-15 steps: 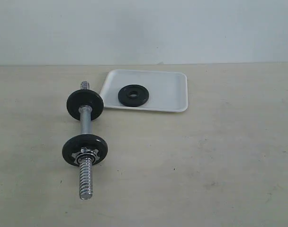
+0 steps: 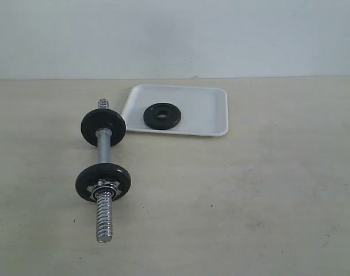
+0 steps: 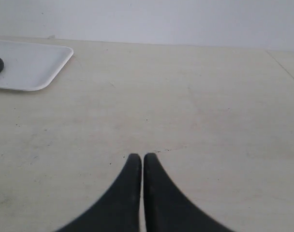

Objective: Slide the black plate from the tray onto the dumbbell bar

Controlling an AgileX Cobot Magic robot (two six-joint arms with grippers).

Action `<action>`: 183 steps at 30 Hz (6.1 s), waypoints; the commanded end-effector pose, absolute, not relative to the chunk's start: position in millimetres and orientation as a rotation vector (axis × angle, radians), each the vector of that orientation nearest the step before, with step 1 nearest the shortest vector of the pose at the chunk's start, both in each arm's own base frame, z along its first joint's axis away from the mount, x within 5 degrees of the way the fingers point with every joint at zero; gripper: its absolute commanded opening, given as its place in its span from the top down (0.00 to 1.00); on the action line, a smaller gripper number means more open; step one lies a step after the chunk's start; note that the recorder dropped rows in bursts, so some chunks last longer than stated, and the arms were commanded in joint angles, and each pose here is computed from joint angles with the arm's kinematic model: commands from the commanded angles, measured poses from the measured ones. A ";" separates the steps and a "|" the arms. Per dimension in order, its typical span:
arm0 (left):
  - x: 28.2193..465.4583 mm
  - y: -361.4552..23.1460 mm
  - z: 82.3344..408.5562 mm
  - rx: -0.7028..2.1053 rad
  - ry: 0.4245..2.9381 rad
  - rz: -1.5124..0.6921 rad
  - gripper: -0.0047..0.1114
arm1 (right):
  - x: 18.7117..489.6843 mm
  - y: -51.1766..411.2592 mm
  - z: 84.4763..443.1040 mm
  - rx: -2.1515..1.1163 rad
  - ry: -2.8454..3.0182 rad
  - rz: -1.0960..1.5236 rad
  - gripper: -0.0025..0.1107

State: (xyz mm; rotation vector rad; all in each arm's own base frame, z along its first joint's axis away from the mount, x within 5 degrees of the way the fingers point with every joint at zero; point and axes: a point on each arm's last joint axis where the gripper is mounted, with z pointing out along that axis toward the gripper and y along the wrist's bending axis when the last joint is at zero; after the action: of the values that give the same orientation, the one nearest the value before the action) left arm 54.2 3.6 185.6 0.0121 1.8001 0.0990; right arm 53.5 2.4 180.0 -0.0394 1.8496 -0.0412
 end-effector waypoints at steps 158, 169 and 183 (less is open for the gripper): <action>54.0 3.8 185.0 0.016 1.797 0.106 0.92 | 7.1 -13.2 307.3 0.304 0.508 0.373 0.98; 54.0 3.8 185.0 0.016 1.797 0.106 0.92 | 13.6 -9.4 304.1 0.288 0.597 0.396 0.98; 56.2 3.3 199.3 0.001 1.637 0.091 0.92 | 19.7 -7.6 299.5 0.281 0.688 0.442 0.98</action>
State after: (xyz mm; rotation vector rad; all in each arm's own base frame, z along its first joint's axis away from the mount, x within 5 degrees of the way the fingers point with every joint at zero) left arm 55.0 3.8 189.7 0.0195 1.7541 0.1104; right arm 20.2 -8.5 298.0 0.2953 0.6808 0.4478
